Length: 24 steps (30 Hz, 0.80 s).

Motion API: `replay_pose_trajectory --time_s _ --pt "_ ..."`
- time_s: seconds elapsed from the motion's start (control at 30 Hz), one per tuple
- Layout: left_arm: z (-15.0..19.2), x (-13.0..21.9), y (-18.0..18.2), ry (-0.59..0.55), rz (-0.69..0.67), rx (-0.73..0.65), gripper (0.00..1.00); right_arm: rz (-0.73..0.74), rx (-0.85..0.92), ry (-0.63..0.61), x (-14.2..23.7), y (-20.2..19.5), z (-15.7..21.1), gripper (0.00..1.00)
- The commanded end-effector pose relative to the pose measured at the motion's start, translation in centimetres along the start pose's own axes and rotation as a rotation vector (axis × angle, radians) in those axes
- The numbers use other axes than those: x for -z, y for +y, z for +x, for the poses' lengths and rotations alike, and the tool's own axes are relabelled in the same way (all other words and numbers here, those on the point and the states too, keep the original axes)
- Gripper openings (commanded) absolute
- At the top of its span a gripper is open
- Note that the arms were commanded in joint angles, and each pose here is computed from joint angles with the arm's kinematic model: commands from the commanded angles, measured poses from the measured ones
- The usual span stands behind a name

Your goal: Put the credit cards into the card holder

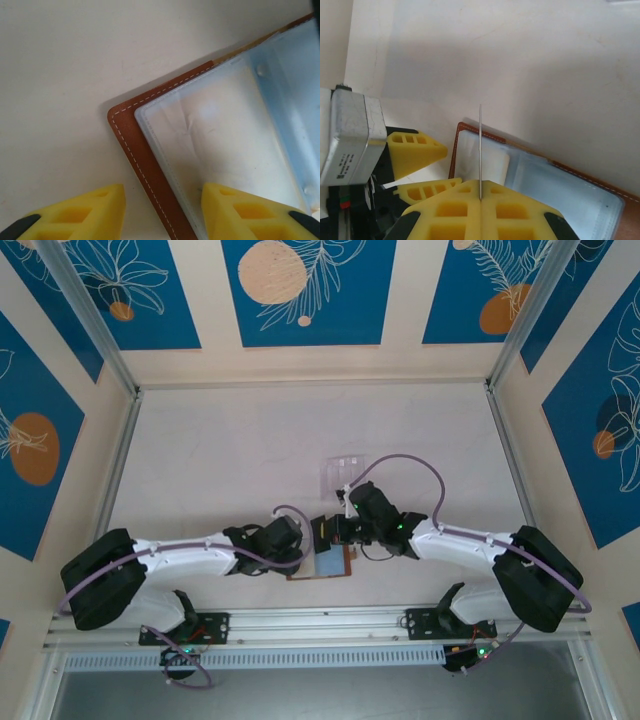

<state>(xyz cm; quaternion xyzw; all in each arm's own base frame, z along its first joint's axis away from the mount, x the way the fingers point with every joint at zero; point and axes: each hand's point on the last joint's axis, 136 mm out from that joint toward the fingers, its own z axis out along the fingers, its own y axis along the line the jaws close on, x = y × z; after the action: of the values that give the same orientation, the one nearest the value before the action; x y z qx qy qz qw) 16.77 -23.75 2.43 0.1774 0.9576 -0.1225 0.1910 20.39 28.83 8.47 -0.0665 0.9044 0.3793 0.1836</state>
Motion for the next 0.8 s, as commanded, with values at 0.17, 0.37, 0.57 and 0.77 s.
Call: replay_pose_trajectory --time_s 0.17,0.37,0.57,0.77 --pt "2.2 -0.5 1.4 0.039 -0.057 0.000 0.41 0.024 -0.047 -0.098 -0.8 -0.9 0.3 0.00" --pt "2.5 -0.6 1.5 0.044 -0.059 0.000 0.39 0.039 -0.079 -0.126 -1.4 -2.0 1.0 0.00" --pt "2.6 -0.7 1.5 0.051 -0.061 -0.002 0.39 0.055 -0.087 -0.133 -1.7 -2.7 1.5 0.00" --pt "2.7 -0.8 1.5 0.053 -0.058 -0.002 0.39 0.034 -0.102 -0.110 -2.2 -2.4 1.9 0.00"
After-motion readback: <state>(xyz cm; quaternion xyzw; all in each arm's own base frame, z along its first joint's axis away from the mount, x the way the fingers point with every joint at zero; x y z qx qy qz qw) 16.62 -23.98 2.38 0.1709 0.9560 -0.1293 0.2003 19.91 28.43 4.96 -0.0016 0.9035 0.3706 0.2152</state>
